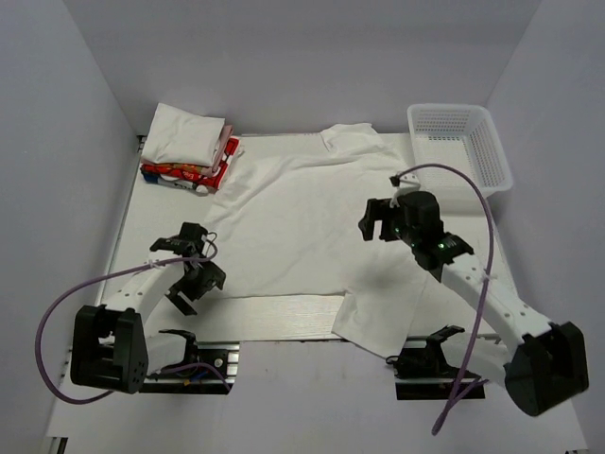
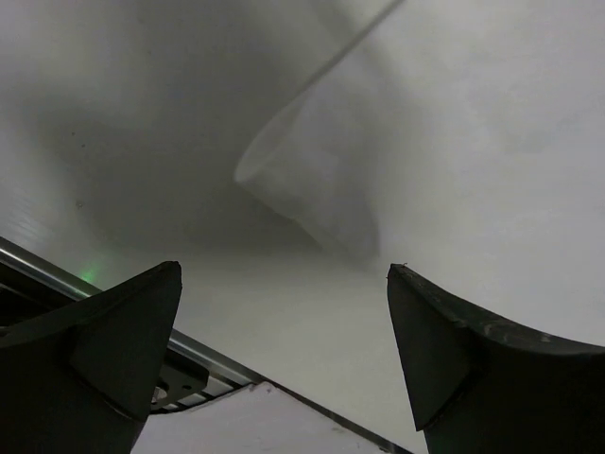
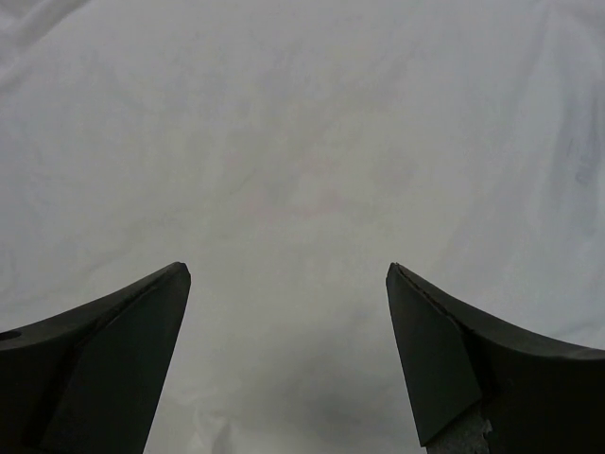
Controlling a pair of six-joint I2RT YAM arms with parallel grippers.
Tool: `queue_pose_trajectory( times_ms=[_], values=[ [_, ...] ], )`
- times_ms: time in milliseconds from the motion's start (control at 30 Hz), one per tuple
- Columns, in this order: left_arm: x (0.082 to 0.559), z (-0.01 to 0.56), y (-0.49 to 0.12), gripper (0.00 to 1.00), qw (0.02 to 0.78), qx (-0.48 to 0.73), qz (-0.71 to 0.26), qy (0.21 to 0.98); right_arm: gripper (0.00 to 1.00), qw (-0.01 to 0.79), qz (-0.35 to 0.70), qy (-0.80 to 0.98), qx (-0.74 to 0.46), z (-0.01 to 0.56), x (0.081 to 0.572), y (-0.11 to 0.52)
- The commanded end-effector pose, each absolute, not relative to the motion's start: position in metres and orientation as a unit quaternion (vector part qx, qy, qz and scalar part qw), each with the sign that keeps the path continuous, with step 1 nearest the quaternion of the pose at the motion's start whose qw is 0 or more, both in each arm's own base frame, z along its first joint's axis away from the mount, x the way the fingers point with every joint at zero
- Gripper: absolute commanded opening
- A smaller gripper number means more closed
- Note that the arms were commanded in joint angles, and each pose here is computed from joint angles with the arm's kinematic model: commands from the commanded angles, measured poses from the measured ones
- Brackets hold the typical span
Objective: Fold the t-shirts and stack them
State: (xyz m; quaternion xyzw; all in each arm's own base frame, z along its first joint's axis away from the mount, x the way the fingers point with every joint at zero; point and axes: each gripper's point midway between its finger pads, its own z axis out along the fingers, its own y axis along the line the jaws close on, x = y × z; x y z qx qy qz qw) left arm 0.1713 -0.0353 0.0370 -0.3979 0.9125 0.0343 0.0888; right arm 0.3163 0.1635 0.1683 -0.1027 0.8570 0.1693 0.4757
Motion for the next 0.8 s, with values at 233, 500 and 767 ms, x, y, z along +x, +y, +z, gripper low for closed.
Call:
queue_pose_trajectory(
  times_ms=[233,500,767],
  values=[
    [0.168,0.017,-0.02,0.98,0.135,-0.478,0.042,0.867,0.9,0.392,0.152,0.907,-0.02,0.129,0.233,0.123],
    [0.182,0.019,-0.013,0.82,0.169,-0.498,0.037,0.85,0.9,0.261,0.203,0.942,-0.059,0.1,0.159,0.133],
    [0.207,0.027,-0.014,0.3,0.201,-0.489,0.018,0.849,0.9,0.129,0.241,0.955,-0.119,0.08,0.102,0.164]
  ],
)
